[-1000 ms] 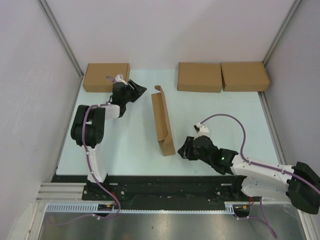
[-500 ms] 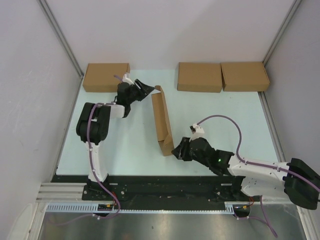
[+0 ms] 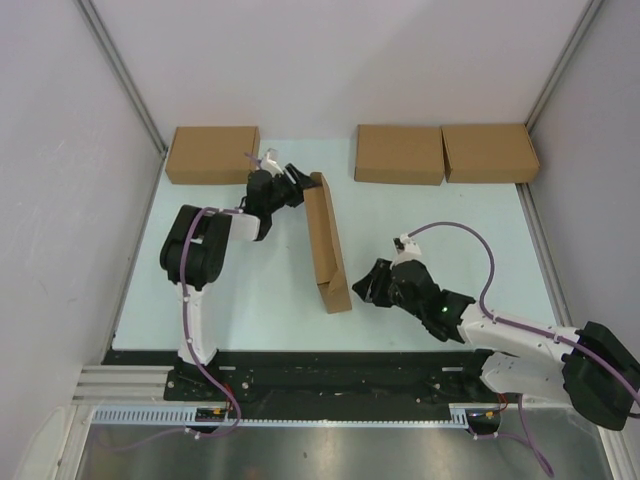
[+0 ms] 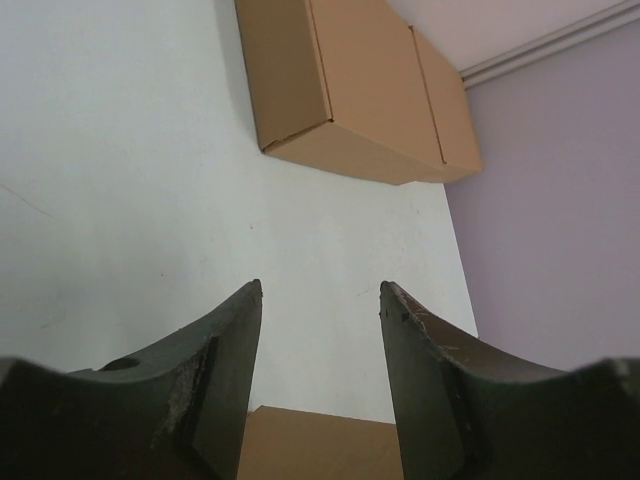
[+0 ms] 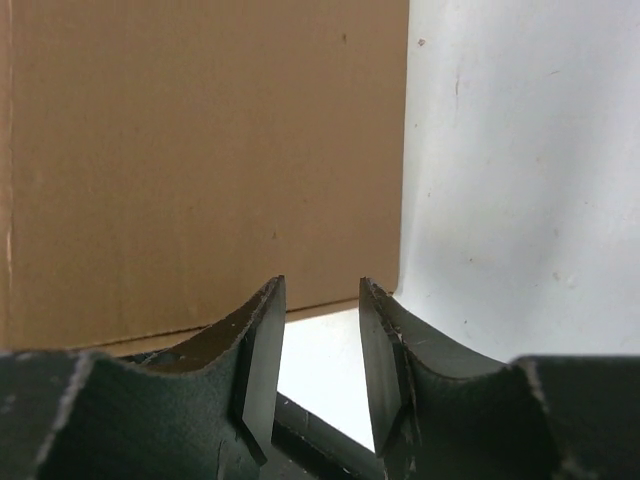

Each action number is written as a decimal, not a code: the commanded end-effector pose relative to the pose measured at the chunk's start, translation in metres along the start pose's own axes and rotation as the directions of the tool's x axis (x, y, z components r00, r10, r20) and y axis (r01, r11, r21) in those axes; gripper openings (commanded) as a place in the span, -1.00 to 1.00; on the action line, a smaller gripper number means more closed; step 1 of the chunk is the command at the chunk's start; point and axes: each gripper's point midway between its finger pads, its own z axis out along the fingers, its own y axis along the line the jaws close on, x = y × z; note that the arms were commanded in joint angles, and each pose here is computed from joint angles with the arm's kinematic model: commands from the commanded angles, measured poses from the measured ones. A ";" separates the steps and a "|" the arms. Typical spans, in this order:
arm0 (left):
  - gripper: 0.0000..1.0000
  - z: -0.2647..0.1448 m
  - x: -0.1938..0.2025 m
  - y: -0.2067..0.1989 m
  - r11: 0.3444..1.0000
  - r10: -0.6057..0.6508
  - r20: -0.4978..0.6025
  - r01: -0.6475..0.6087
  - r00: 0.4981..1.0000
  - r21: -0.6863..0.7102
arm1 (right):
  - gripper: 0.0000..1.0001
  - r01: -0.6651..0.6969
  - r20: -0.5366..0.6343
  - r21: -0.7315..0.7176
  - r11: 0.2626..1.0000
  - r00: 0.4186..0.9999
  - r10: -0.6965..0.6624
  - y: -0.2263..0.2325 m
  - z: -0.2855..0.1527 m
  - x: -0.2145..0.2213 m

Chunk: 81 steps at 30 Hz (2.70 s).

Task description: Fold the paper box

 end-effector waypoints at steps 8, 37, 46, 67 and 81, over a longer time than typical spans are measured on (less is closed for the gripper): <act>0.11 -0.015 0.002 -0.008 0.999 0.032 0.010 -0.032 0.999 0.006 | -0.18 0.037 0.087 0.044 0.998 0.995 -0.040 -0.009 -0.031 -0.028; 0.10 -0.051 0.018 -0.001 0.999 0.017 0.024 -0.016 1.000 -0.042 | -0.59 0.037 -0.017 -0.170 0.985 0.999 -0.041 0.040 0.010 0.038; 0.10 -0.061 0.016 -0.004 0.998 0.050 0.038 -0.048 0.998 -0.051 | -0.54 0.043 0.021 -0.074 0.996 0.999 -0.042 0.012 0.004 0.014; 0.05 0.002 0.020 0.001 1.000 0.023 -0.024 -0.023 0.999 0.013 | -0.53 0.027 -0.012 -0.071 0.997 1.000 -0.028 0.005 0.006 0.019; -0.01 -0.022 0.057 -0.056 0.960 0.014 -0.095 0.013 0.995 0.281 | -0.53 0.014 0.022 0.002 1.000 1.000 -0.014 -0.026 0.006 -0.010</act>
